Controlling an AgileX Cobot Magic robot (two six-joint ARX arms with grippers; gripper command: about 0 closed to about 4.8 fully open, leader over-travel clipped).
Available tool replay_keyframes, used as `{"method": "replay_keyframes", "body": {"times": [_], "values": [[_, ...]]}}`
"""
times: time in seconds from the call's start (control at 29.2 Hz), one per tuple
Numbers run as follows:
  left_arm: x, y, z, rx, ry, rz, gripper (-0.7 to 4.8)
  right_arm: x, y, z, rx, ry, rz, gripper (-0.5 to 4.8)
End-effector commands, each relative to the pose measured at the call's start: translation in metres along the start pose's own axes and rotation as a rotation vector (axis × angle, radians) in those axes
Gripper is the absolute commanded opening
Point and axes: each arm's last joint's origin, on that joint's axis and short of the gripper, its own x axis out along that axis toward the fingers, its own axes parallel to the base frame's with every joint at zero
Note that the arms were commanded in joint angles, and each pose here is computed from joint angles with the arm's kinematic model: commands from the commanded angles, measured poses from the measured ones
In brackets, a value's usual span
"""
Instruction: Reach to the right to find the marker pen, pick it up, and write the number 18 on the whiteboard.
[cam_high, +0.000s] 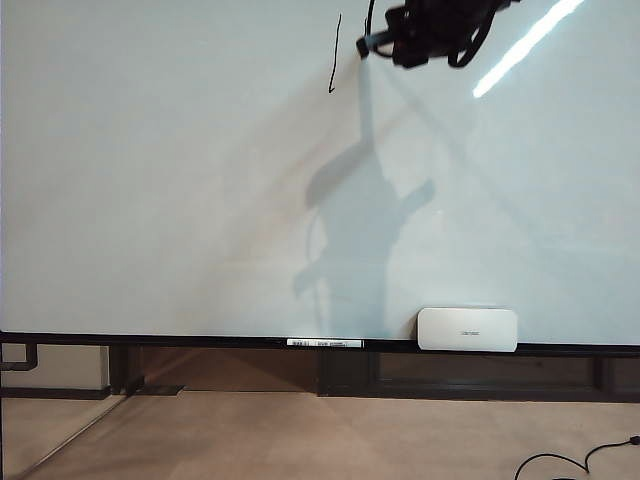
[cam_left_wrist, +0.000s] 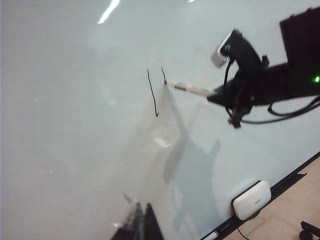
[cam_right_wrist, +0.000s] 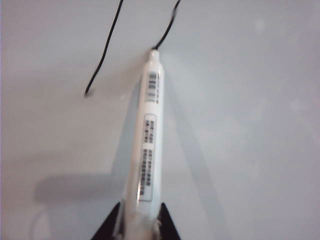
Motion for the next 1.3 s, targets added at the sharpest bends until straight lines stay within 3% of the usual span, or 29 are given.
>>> {"method": "replay_keyframes", "body": {"times": [0.03,0.27,0.72,1.3], "values": [[0.0,0.0,0.002,0.003,-0.01,-0.003,-0.05,0.006,0.005,-0.013,-0.007,0.067,0.009,-0.03],[0.0,0.0,0.002,0.01,-0.01,-0.002,-0.05,0.013,0.013,-0.031,-0.001,0.151,0.02,-0.03],[0.0,0.0,0.002,0.01,-0.009,0.001,-0.05,-0.019,-0.013,0.035,0.052,-0.114,-0.04,-0.03],[0.0,0.0,0.002,0.01,-0.009,0.0,-0.05,-0.004,-0.011,0.025,0.021,-0.087,-0.014,-0.03]]}}
